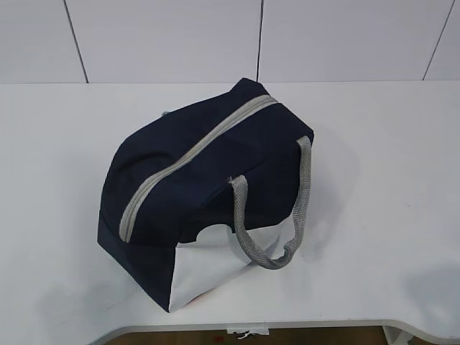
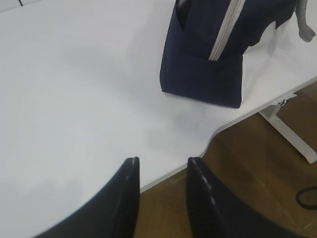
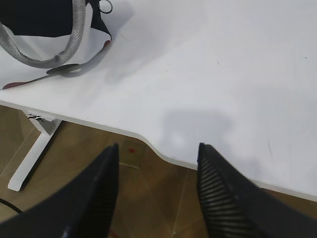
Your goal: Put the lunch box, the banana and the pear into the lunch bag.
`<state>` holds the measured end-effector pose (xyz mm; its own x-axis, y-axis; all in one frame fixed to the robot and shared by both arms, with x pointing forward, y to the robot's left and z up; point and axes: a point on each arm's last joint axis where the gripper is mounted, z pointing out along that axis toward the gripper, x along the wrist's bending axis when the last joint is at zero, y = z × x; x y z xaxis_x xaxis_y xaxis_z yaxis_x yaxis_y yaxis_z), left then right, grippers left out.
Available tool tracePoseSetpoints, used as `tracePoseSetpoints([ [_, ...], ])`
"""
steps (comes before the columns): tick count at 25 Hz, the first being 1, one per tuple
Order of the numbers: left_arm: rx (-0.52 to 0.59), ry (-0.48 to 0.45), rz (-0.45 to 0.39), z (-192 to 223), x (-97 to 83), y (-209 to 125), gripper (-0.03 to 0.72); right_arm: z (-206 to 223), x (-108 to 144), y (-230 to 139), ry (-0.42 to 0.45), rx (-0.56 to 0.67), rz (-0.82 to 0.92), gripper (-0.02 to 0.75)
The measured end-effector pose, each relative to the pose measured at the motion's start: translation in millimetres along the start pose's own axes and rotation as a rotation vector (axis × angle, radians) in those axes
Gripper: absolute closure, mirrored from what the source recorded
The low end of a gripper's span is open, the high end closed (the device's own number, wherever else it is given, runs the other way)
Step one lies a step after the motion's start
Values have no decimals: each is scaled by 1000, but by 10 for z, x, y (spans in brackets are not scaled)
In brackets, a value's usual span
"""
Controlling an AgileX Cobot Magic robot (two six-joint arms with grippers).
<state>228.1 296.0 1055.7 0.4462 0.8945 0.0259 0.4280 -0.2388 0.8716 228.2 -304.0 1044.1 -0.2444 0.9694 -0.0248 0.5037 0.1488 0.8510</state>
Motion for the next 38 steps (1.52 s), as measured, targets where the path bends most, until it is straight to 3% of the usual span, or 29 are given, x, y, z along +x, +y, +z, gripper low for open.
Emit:
tracePoseSetpoints([
  [8,-1,8,-12,1,-8,2,445,0,2,0,2,0,1,346],
  [13,1,102,-69,11,-19,8,445,0,4,0,-11,0,9,346],
  [18,2,193,-126,22,-30,15,445,-1,15,2,-100,1,64,346],
  [22,2,198,-130,23,-32,15,445,0,22,7,-157,-3,98,346],
  [38,1,196,-133,24,-36,17,445,0,23,7,-160,-3,100,346],
])
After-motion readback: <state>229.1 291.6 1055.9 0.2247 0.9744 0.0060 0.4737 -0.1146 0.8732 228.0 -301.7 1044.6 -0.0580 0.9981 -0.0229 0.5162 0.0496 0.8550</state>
